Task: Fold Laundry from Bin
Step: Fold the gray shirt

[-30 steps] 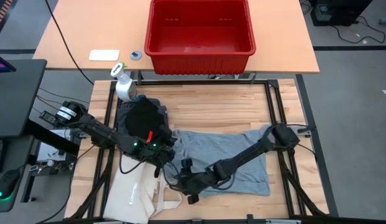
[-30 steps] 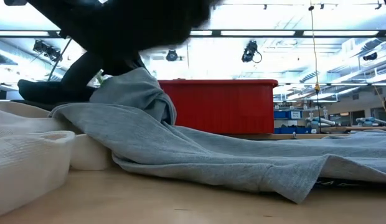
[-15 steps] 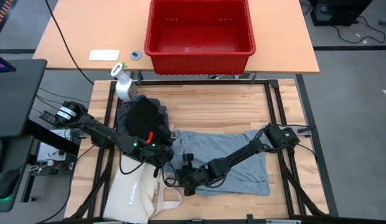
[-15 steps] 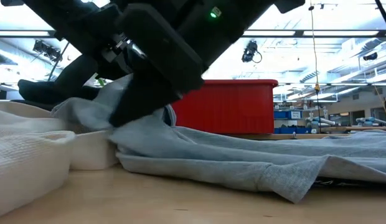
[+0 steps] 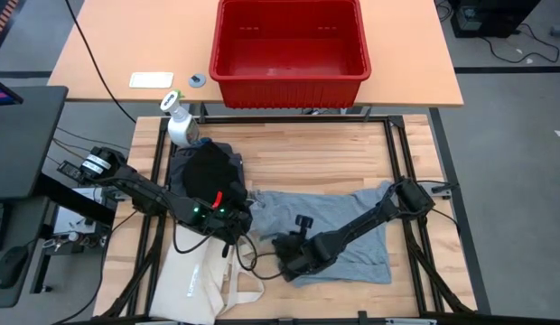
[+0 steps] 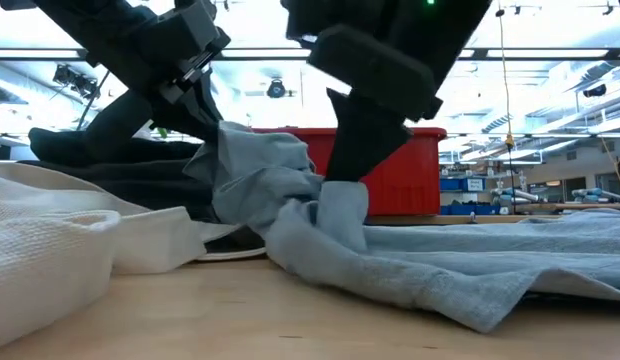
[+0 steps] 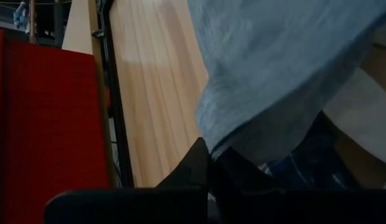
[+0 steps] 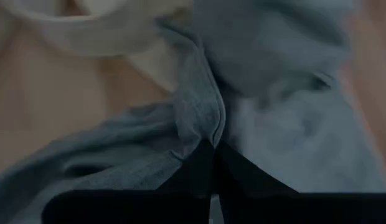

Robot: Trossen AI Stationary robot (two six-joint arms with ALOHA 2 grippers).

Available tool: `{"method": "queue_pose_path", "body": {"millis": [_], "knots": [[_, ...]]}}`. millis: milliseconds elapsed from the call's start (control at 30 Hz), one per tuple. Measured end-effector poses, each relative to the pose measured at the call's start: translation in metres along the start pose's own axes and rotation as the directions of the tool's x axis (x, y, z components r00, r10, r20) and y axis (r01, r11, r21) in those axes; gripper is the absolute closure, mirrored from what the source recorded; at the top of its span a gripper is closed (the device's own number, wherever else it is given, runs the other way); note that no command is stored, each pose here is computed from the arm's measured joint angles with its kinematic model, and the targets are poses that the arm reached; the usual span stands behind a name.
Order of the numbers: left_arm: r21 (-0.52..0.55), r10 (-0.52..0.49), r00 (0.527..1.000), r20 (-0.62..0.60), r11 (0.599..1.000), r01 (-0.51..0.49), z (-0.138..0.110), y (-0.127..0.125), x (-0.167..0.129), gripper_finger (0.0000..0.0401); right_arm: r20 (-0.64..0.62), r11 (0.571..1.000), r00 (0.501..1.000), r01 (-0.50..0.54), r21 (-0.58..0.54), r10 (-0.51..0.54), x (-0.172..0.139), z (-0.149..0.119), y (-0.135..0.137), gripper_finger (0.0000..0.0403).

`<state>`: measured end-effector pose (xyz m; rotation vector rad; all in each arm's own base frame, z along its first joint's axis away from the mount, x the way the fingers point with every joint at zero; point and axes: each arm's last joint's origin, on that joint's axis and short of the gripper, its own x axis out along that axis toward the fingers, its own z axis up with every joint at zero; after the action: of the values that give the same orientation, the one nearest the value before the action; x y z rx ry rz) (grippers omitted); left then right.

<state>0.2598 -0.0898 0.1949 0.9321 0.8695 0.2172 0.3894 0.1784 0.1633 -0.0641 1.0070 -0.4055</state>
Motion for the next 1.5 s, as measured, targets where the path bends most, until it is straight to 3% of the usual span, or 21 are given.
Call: {"method": "queue_pose_path", "body": {"millis": [200, 300, 433, 533, 633, 700, 833, 1133, 1333, 1500], "knots": [[-0.004, -0.028, 1.000, 0.008, 1.000, 0.028, 0.000, -0.001, 0.000, 0.0390, -0.007, 0.986, 0.987, 0.159, 0.048, -0.159, -0.006, -0.012, -0.005, 0.0374], [-0.002, -0.052, 0.999, 0.017, 0.999, 0.052, 0.000, -0.002, 0.000, 0.0390, 0.018, 0.985, 0.986, 0.166, 0.036, -0.167, -0.010, -0.016, 0.001, 0.0378], [-0.002, -0.052, 0.998, 0.021, 0.999, 0.052, 0.001, -0.002, 0.000, 0.0390, -0.017, 0.997, 0.997, 0.080, -0.014, -0.080, -0.014, -0.019, 0.009, 0.0373], [0.036, -0.051, 0.998, 0.023, 0.998, 0.050, 0.001, -0.001, 0.000, 0.0390, -0.010, 0.996, 0.998, -0.062, -0.066, 0.062, -0.014, -0.014, 0.019, 0.0350], [0.113, -0.029, 0.999, 0.015, 0.993, 0.027, 0.001, -0.001, 0.000, 0.0390, 0.075, 0.957, 0.963, -0.247, -0.154, 0.261, -0.017, 0.000, 0.034, 0.0310], [0.147, -0.003, 1.000, 0.008, 0.989, 0.002, 0.001, 0.000, 0.000, 0.0390, 0.107, 0.921, 0.933, -0.312, -0.234, 0.343, -0.019, 0.006, 0.038, 0.0280], [0.153, 0.012, 1.000, -0.005, 0.988, -0.011, -0.001, 0.003, -0.002, 0.0390, 0.134, 0.896, 0.933, -0.270, -0.353, 0.334, -0.018, 0.010, 0.036, 0.0224], [0.074, 0.031, 0.999, 0.027, 0.997, -0.033, -0.004, 0.017, -0.014, 0.0390, 0.098, 0.946, 0.965, -0.215, -0.242, 0.244, 0.005, 0.010, 0.014, 0.0154], [-0.014, -0.017, 0.996, 0.089, 1.000, 0.018, -0.006, 0.026, -0.024, 0.0390, 0.091, 0.966, 0.983, -0.139, -0.219, 0.162, 0.022, -0.002, 0.003, 0.0160], [-0.021, -0.061, 0.992, 0.110, 0.998, 0.063, -0.006, 0.026, -0.024, 0.0390, 0.082, 0.966, 0.978, -0.174, -0.193, 0.193, 0.036, -0.010, -0.003, 0.0229]]}}
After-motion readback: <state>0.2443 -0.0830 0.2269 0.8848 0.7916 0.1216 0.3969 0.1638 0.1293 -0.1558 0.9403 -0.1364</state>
